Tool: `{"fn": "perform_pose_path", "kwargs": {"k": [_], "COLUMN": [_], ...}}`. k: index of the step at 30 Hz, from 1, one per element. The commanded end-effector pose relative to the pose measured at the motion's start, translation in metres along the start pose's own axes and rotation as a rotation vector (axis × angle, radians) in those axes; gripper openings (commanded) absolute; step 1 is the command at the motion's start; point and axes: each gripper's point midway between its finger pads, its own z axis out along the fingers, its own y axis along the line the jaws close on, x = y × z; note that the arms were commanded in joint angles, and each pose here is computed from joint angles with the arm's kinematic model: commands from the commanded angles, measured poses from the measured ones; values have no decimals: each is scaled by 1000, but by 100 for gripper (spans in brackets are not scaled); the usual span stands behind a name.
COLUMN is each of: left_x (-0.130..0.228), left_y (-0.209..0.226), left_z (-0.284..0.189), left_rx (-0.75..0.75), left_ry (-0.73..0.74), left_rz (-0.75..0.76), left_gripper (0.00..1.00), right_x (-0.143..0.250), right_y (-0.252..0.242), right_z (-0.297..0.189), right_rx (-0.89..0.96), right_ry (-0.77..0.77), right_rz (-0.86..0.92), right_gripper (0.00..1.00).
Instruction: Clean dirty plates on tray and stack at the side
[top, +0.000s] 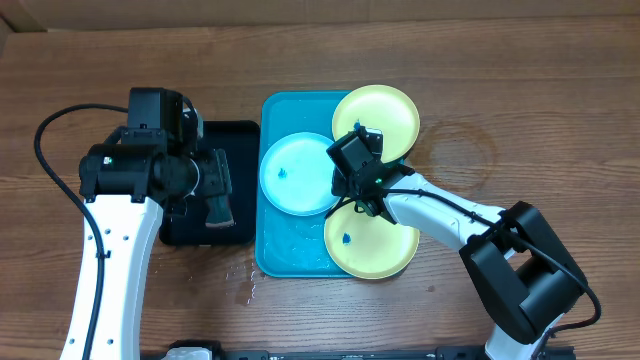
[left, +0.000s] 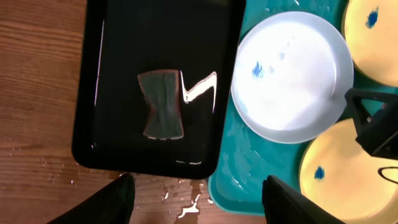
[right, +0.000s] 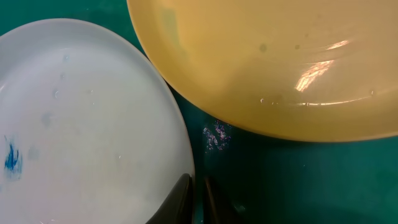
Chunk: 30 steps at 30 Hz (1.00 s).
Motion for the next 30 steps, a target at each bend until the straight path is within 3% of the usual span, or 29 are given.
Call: {"fn": "perform_pose_path", "kwargs": {"k": [1, 17, 25, 30], "left_x": [-3, 5, 3, 0], "left_y": [3, 13, 15, 28], "left_z": [11, 77, 82, 81], "left_rx": [-27, -104, -128, -201], "left_ry": [8, 212, 203, 178], "left_rz": [0, -40, -161, -161], "left_gripper": [66, 59, 61, 59], "right_x": [0, 0, 0, 0], "right_y": [-4, -4, -4, -4], "right_z": [2, 2, 2, 2], "right_rx": [19, 22, 21, 19], "right_ry": [-5, -3, -4, -6], "right_rz": [-5, -29, -32, -31], "right_gripper": [11, 15, 15, 15]}}
